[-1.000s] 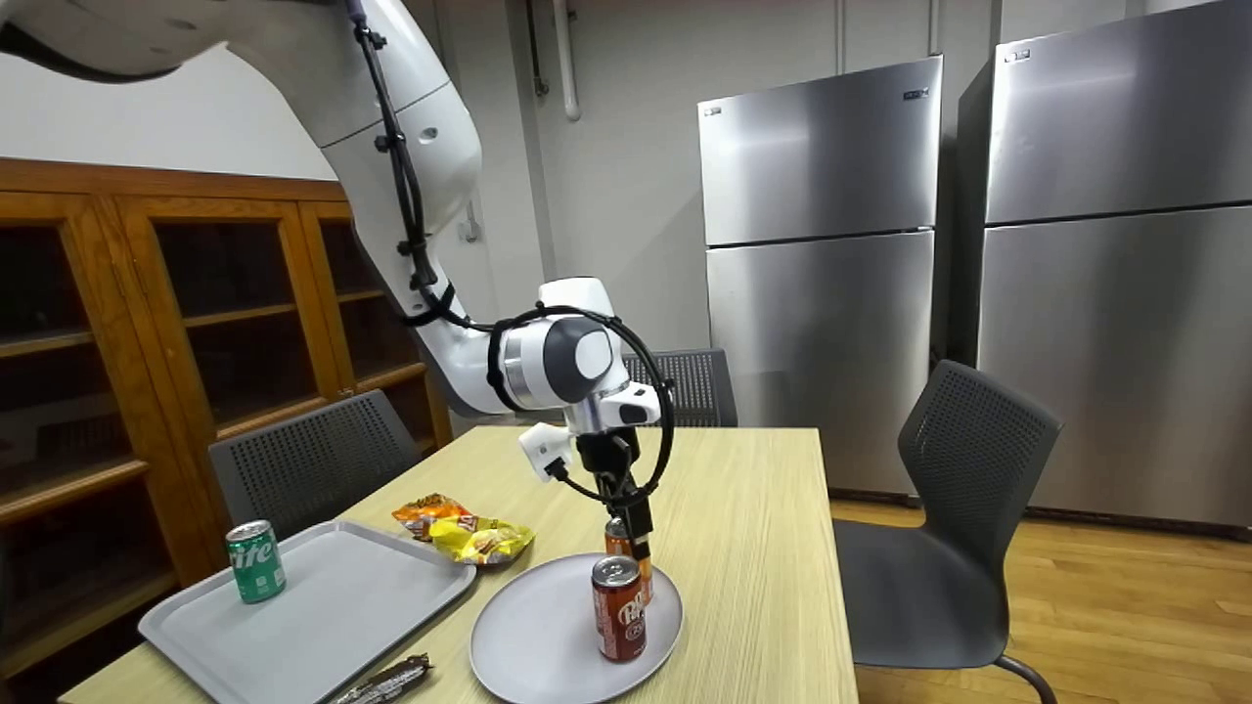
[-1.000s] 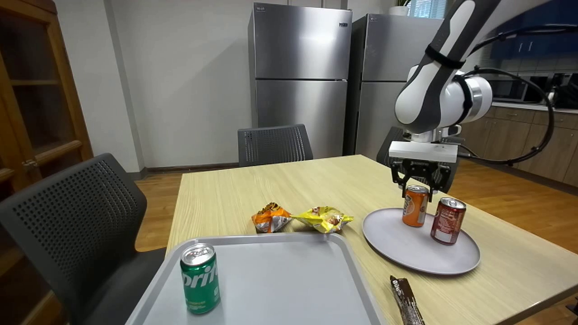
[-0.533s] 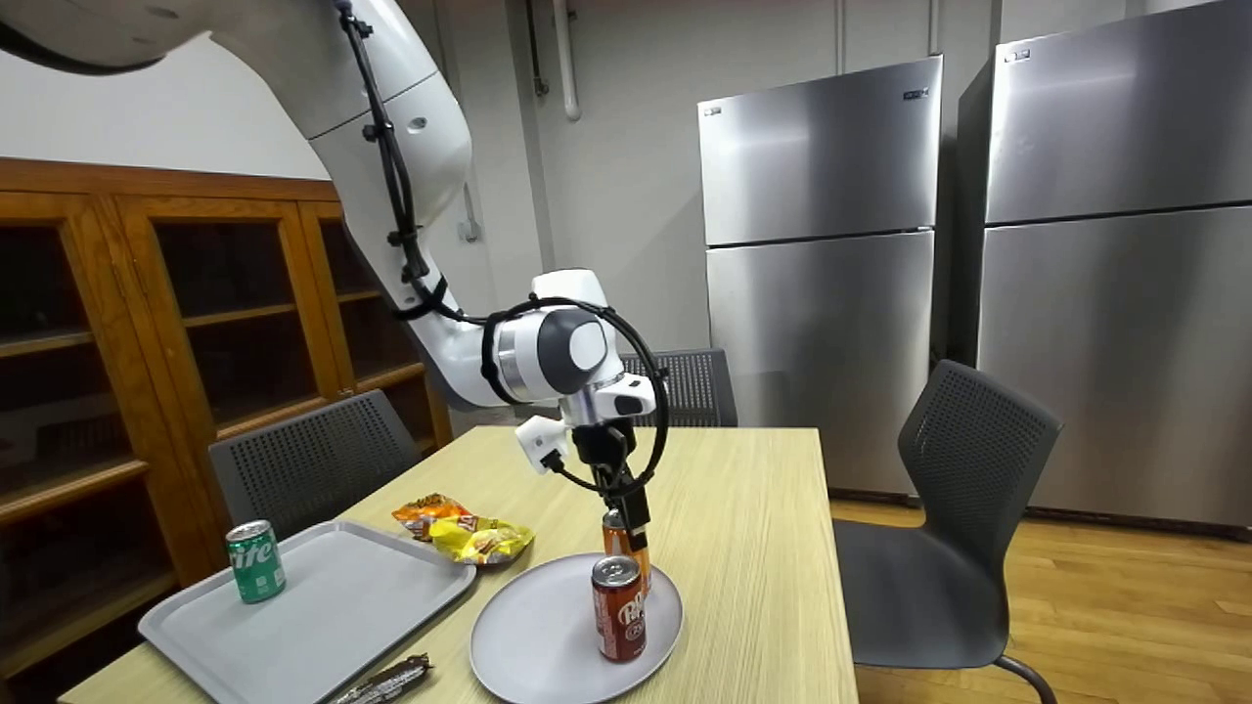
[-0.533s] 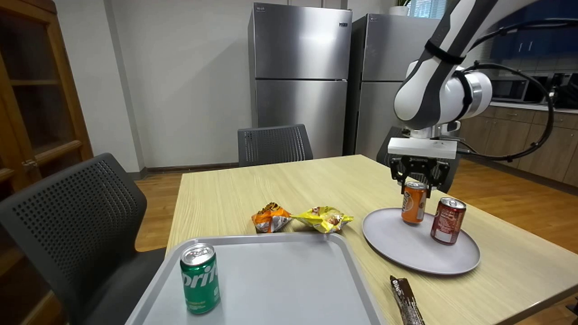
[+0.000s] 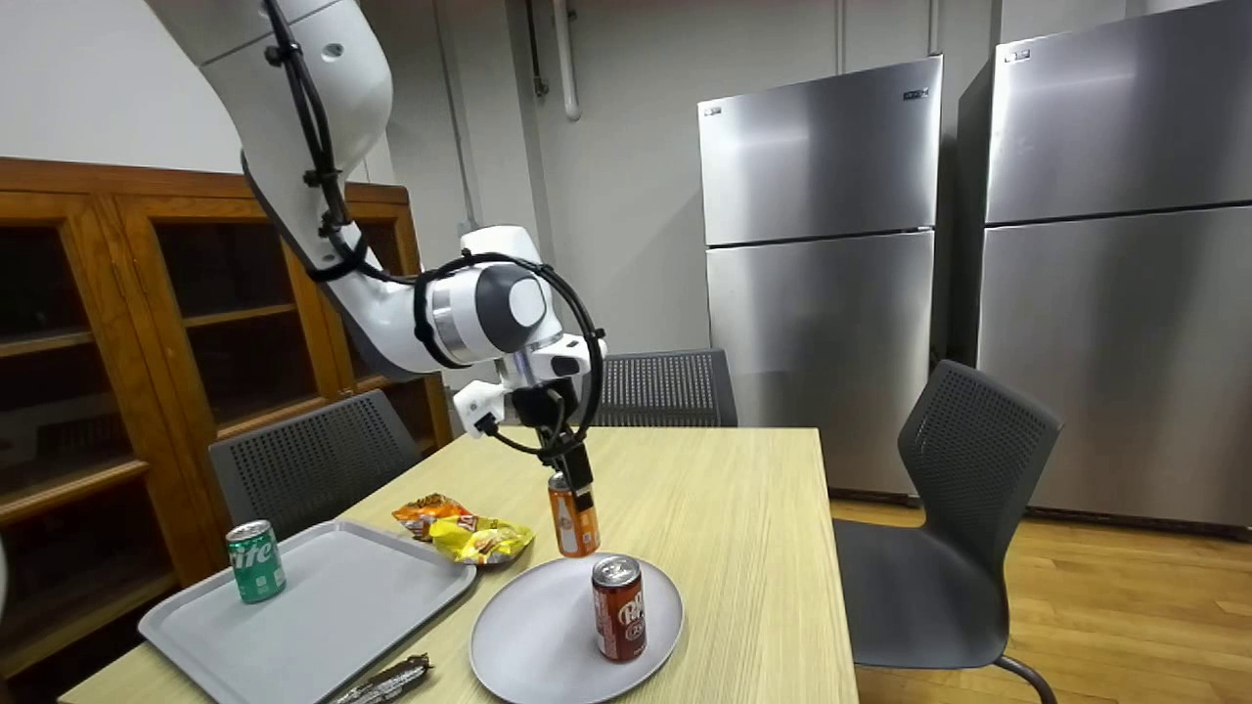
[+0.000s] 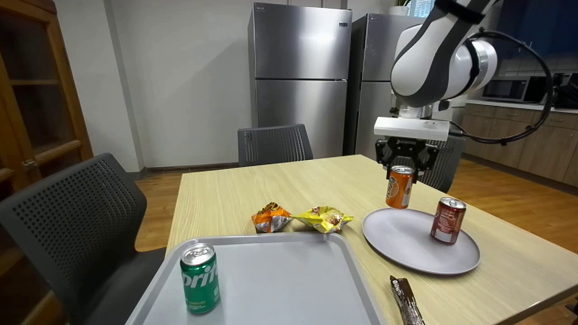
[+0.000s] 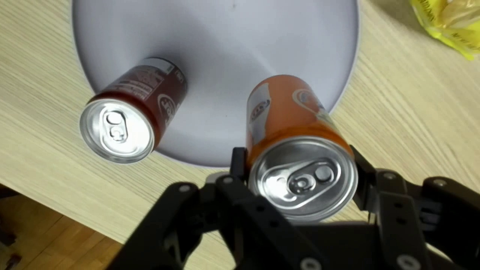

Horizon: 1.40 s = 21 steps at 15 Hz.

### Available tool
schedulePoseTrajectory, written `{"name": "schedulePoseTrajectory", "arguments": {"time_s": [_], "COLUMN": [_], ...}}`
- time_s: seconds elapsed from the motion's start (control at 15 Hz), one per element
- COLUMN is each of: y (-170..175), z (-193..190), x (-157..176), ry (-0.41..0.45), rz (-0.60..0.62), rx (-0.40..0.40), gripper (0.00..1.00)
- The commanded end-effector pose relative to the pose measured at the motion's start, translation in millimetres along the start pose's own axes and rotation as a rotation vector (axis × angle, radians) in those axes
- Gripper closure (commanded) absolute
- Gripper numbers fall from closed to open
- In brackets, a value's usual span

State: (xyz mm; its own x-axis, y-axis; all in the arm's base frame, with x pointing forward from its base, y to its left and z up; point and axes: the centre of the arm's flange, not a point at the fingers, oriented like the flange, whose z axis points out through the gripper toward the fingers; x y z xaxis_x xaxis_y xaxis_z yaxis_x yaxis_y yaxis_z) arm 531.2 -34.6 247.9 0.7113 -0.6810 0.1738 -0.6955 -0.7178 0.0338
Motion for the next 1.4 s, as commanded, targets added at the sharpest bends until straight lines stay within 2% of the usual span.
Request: {"name": "schedulePoseTrajectory", "arguments": {"time_s": [0.0,0.53,0.93,1.33], "y": [-13.7,-85.5,-135.6,-169.3], "z": [-46.7,-85.2,-90.9,-87.4], "x": [-48.2,-137.8,-202.0,-243.1], "ry": [0.021,0.011,-0.025,-0.067], "rz": [-0.028,-0.164,-0.301,-0.384], "rx": [0.013,0.055,0.076,0.099], "gripper": [0.62,0.62,0.62,0.62]}}
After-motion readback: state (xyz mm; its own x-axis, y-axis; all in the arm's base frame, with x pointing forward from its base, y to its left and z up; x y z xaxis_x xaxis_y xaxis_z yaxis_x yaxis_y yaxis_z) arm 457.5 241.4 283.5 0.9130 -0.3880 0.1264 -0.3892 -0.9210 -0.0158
